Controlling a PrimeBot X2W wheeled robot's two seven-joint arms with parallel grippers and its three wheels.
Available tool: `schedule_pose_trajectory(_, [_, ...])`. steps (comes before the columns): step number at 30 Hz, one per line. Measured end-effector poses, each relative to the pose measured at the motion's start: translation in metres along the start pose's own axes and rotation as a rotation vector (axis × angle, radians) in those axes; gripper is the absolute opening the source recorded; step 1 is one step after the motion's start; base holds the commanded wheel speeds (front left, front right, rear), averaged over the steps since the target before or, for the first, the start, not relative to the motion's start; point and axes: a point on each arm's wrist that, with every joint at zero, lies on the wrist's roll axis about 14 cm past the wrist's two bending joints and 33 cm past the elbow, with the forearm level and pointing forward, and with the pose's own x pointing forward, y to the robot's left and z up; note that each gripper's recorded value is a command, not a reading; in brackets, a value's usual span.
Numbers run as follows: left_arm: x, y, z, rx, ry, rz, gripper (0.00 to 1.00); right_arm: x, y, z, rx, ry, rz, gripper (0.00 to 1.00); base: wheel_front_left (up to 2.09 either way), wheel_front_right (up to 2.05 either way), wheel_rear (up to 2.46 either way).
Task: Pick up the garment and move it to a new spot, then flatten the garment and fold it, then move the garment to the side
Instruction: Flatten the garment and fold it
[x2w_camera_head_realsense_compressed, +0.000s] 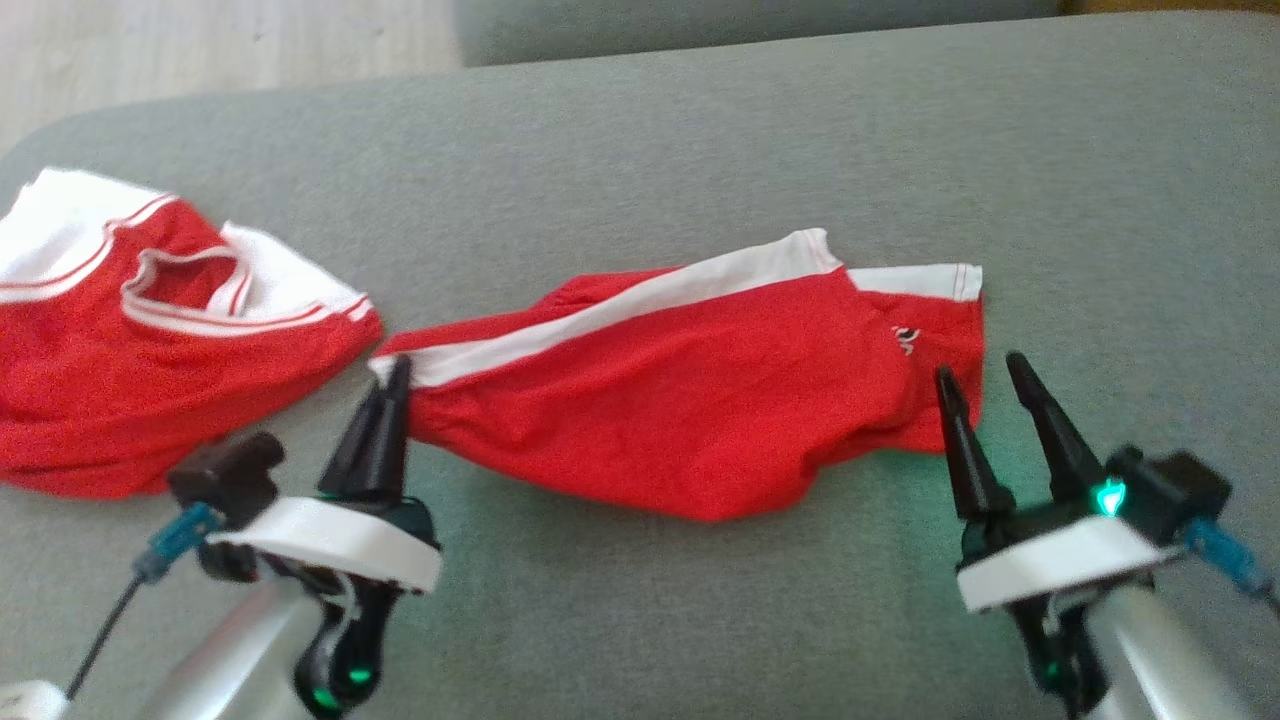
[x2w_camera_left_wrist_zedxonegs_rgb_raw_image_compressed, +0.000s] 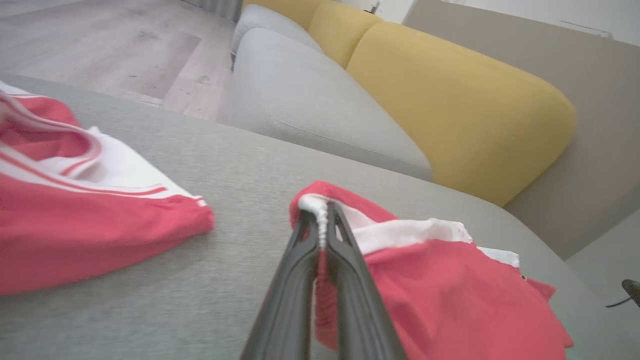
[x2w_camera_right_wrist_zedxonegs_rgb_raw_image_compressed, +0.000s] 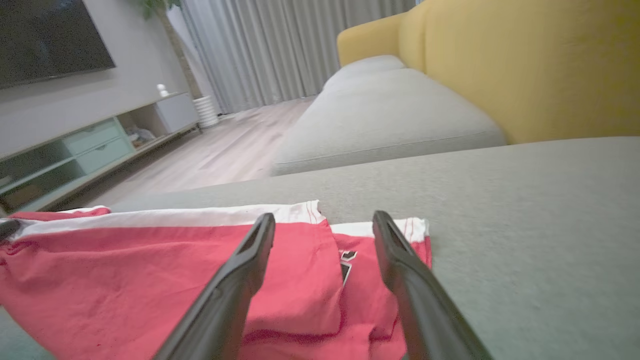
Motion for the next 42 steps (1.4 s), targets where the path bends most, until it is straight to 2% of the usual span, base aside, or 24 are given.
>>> schedule_pose_trajectory(6, [-0.013,0.046,0.010,0.067,-0.004,0.116,0.00,0.046,0.010,-0.013,0.040,0.131,0.163,1.00,0.00,0.00,0.00])
schedule_pose_trajectory(10, [-0.008,0.054,0.018,0.072,-0.014,0.126,0.00,0.078,0.024,-0.014,0.020,0.258,0.280,1.00,0.00,0.00,0.00])
schedule_pose_trajectory(13, [-0.005,0.060,0.025,0.089,-0.029,0.130,0.00,0.094,0.030,-0.023,0.005,0.357,0.325,1.00,0.00,0.00,0.00])
schedule_pose_trajectory(20, [-0.007,0.068,0.017,0.073,-0.015,0.153,0.00,0.112,0.037,-0.059,-0.155,0.526,0.402,1.00,0.00,0.00,0.00])
schedule_pose_trajectory(27, [-0.001,0.067,0.014,0.065,-0.013,0.144,0.00,0.126,0.028,-0.084,-0.296,0.601,0.409,1.00,0.00,0.00,0.00])
schedule_pose_trajectory(33, [0.000,0.069,0.009,0.066,-0.001,0.143,0.00,0.126,0.042,-0.093,-0.321,0.591,0.460,1.00,0.00,0.00,0.00])
schedule_pose_trajectory(37, [0.003,0.071,0.010,0.069,-0.003,0.144,0.00,0.132,0.038,-0.093,-0.365,0.582,0.466,1.00,0.00,0.00,0.00])
schedule_pose_trajectory(38, [0.003,0.071,0.009,0.068,-0.001,0.144,0.00,0.133,0.037,-0.093,-0.370,0.580,0.467,0.90,0.00,0.00,0.00])
schedule_pose_trajectory(40, [0.004,0.072,0.007,0.064,0.004,0.143,0.00,0.135,0.038,-0.095,-0.381,0.578,0.475,0.53,0.00,0.00,0.00])
schedule_pose_trajectory(41, [0.004,0.073,0.006,0.064,0.007,0.145,0.00,0.136,0.040,-0.095,-0.382,0.574,0.479,0.16,0.00,0.00,0.00])
schedule_pose_trajectory(42, [0.004,0.074,0.005,0.063,0.009,0.146,0.00,0.137,0.042,-0.095,-0.381,0.569,0.486,0.00,0.00,0.00,0.00])
